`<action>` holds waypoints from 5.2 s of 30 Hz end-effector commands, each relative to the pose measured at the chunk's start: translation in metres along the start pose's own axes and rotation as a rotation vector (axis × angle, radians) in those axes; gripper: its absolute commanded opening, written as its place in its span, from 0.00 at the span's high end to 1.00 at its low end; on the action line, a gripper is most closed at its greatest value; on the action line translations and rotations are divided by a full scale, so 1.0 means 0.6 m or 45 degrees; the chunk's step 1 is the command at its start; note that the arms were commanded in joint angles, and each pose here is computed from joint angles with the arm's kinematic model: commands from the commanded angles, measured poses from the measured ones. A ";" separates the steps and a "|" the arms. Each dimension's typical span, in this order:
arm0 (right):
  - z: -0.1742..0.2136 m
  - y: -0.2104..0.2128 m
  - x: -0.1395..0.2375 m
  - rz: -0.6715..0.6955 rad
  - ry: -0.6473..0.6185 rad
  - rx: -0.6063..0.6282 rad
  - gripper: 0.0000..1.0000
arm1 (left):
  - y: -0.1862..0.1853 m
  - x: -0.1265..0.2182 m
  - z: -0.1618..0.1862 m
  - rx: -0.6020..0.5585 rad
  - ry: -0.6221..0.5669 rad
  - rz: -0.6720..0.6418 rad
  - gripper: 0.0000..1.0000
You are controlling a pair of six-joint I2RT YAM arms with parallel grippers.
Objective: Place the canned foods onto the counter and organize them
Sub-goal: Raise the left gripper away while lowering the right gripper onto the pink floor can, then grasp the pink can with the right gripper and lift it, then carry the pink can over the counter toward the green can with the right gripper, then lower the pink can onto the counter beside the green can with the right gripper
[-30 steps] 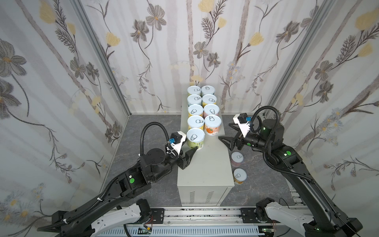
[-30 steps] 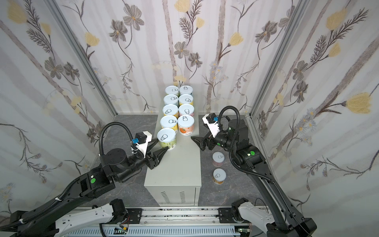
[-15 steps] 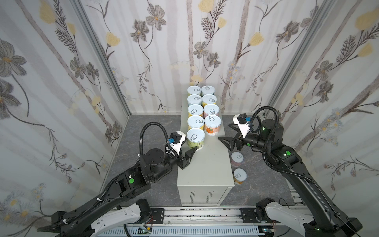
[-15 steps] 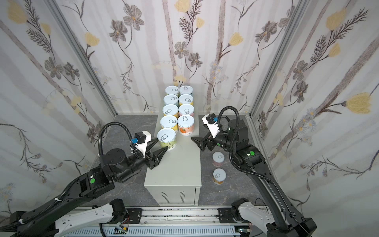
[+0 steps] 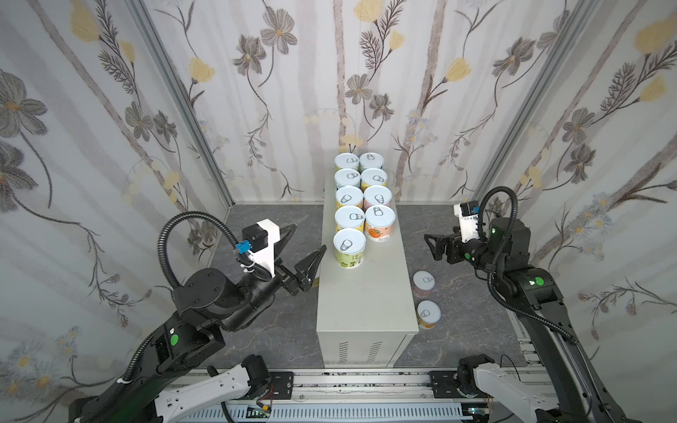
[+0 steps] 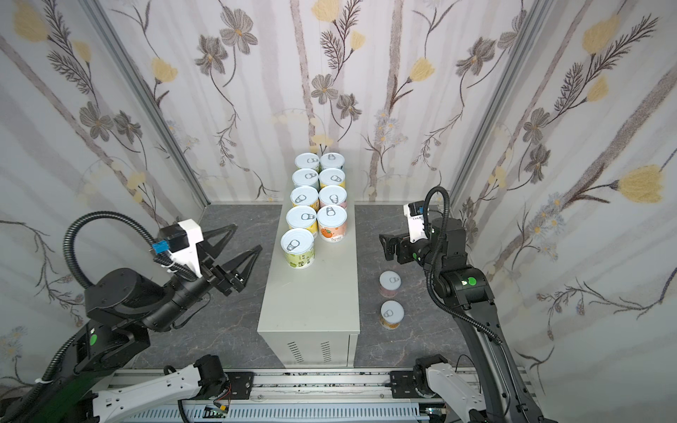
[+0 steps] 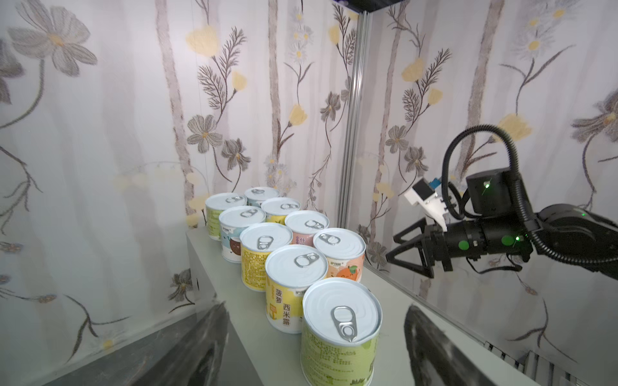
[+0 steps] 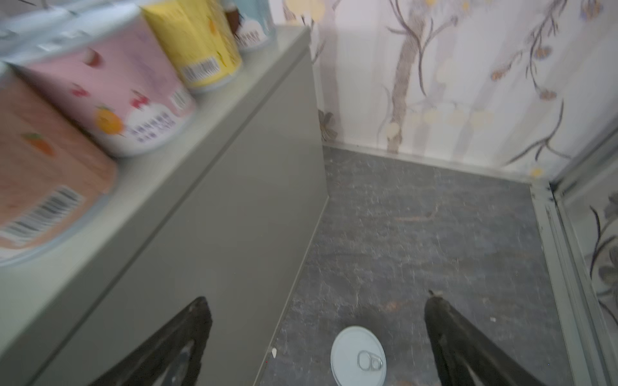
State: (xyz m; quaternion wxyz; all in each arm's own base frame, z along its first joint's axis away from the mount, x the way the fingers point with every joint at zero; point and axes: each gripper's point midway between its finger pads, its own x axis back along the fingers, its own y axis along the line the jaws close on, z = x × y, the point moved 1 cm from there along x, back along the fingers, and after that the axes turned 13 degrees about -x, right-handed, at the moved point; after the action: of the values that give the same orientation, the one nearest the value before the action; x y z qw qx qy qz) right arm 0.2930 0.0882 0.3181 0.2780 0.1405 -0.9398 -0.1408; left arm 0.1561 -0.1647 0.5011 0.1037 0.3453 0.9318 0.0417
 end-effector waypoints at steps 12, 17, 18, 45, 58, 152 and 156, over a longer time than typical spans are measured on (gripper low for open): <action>0.270 -0.131 -0.121 0.359 0.550 -0.426 0.00 | 0.039 0.012 -0.063 -0.222 -0.061 -0.127 0.00; 0.277 -0.143 -0.159 0.373 0.571 -0.407 0.00 | 0.050 0.012 -0.065 -0.249 -0.072 -0.186 0.00; 0.277 -0.143 -0.166 0.367 0.578 -0.401 0.00 | 0.051 0.012 -0.066 -0.256 -0.072 -0.192 0.00; 0.336 -0.181 -0.237 0.618 0.745 -0.248 0.24 | 0.059 -0.017 -0.006 -0.372 0.099 -0.288 0.00; 0.287 -0.165 -0.207 0.587 0.670 -0.284 0.51 | 0.058 -0.028 0.019 -0.446 0.169 -0.300 0.00; 0.066 0.283 0.147 -0.316 0.558 0.426 0.03 | 0.046 -0.028 0.010 -0.544 0.178 -0.184 0.00; 0.066 0.272 0.158 -0.306 0.542 0.403 0.13 | 0.045 -0.025 0.006 -0.529 0.157 -0.184 0.00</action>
State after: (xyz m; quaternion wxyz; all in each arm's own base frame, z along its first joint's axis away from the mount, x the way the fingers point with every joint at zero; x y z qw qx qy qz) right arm 0.1650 0.2173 0.3869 0.4264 0.3252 -0.8439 0.0168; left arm 0.1880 -0.1552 0.4971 0.1050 0.2447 0.9290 0.2569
